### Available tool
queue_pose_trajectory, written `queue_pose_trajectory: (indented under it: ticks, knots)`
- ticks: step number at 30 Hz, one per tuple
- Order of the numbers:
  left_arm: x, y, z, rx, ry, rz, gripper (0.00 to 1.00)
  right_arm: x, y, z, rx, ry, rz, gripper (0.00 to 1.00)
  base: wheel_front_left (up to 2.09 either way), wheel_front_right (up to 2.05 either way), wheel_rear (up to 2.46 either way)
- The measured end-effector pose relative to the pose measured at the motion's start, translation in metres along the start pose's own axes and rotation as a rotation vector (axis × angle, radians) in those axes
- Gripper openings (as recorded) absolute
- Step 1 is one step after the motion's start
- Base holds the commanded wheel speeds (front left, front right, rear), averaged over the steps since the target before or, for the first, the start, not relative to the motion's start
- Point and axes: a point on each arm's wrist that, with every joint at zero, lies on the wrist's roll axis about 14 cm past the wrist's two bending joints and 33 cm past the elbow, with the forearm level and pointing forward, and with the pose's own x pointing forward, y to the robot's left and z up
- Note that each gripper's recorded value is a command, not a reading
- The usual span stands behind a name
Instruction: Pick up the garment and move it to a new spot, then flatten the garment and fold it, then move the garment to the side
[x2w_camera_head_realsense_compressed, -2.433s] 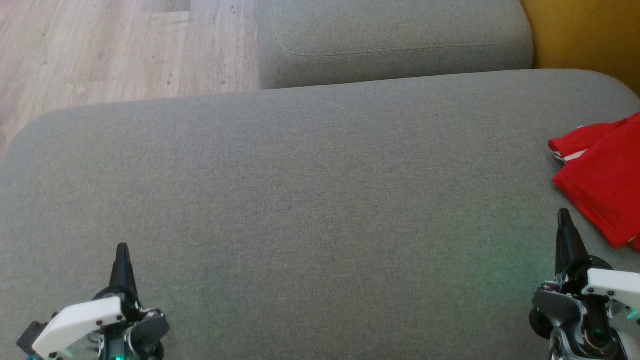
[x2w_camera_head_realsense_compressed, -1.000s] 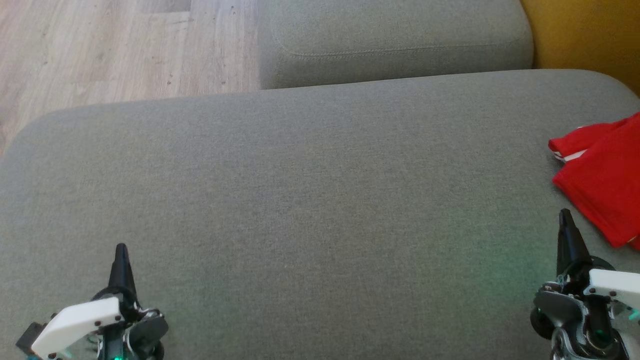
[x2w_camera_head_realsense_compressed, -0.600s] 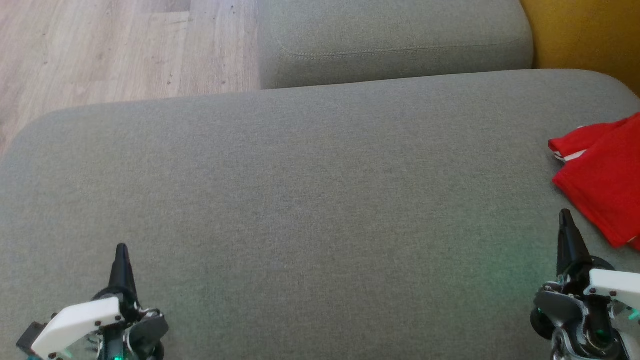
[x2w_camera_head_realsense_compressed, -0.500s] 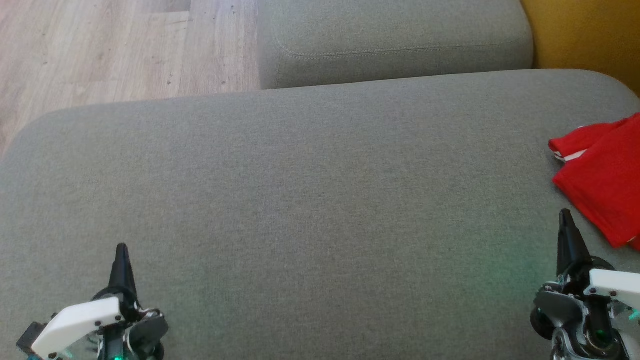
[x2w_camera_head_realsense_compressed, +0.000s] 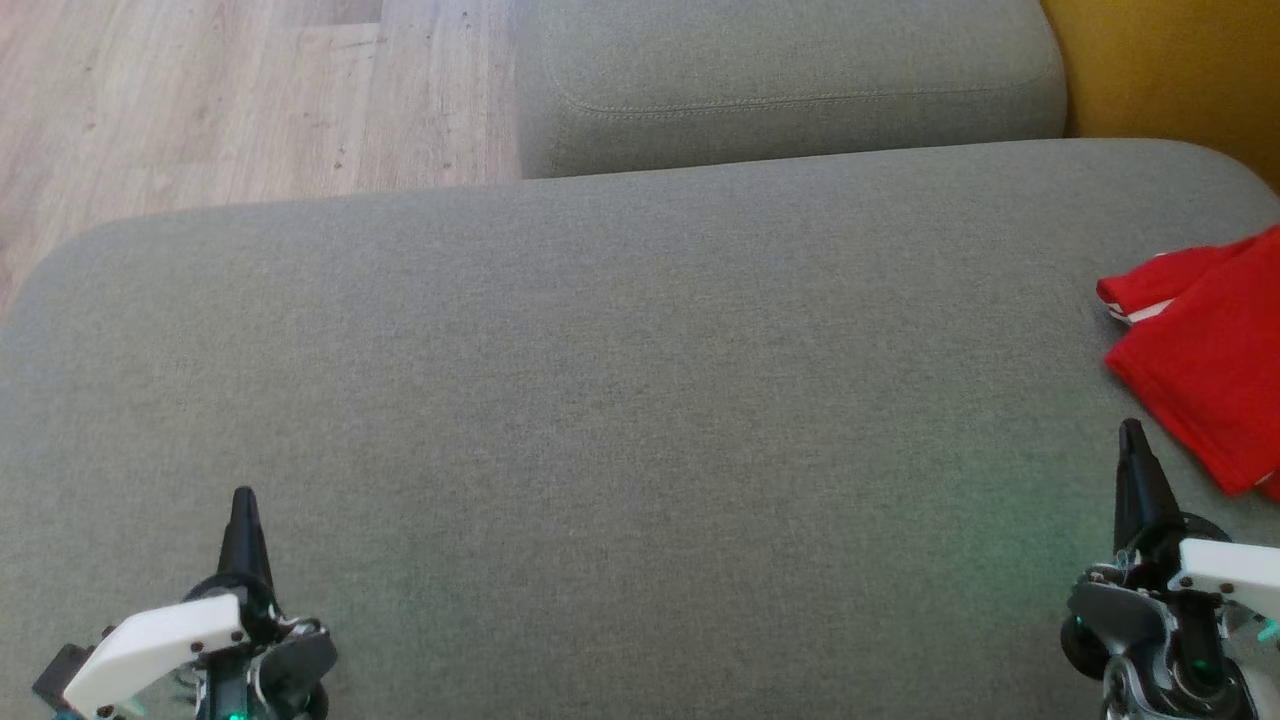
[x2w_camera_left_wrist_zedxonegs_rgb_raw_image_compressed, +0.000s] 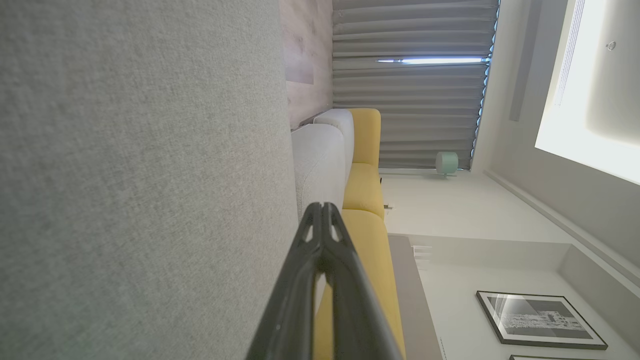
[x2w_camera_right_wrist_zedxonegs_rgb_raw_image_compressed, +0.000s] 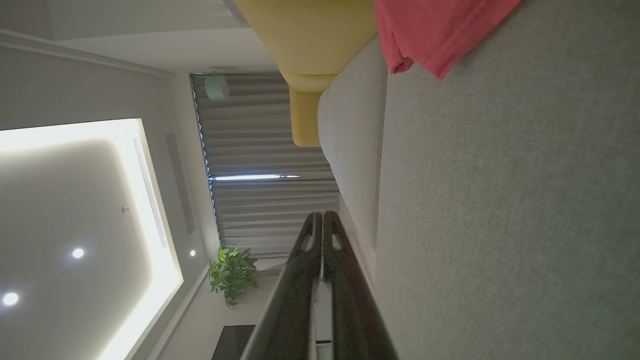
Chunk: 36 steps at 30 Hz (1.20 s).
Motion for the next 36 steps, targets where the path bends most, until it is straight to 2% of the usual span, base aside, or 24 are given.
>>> queue_pose_trajectory:
  ticks: [36]
  knots:
    - [0.0,0.0,-0.0002,-0.001,0.002,0.0,0.0,-0.0001,-0.0003,-0.0005,0.0,0.002,-0.001,0.0,0.0,0.0,0.0]
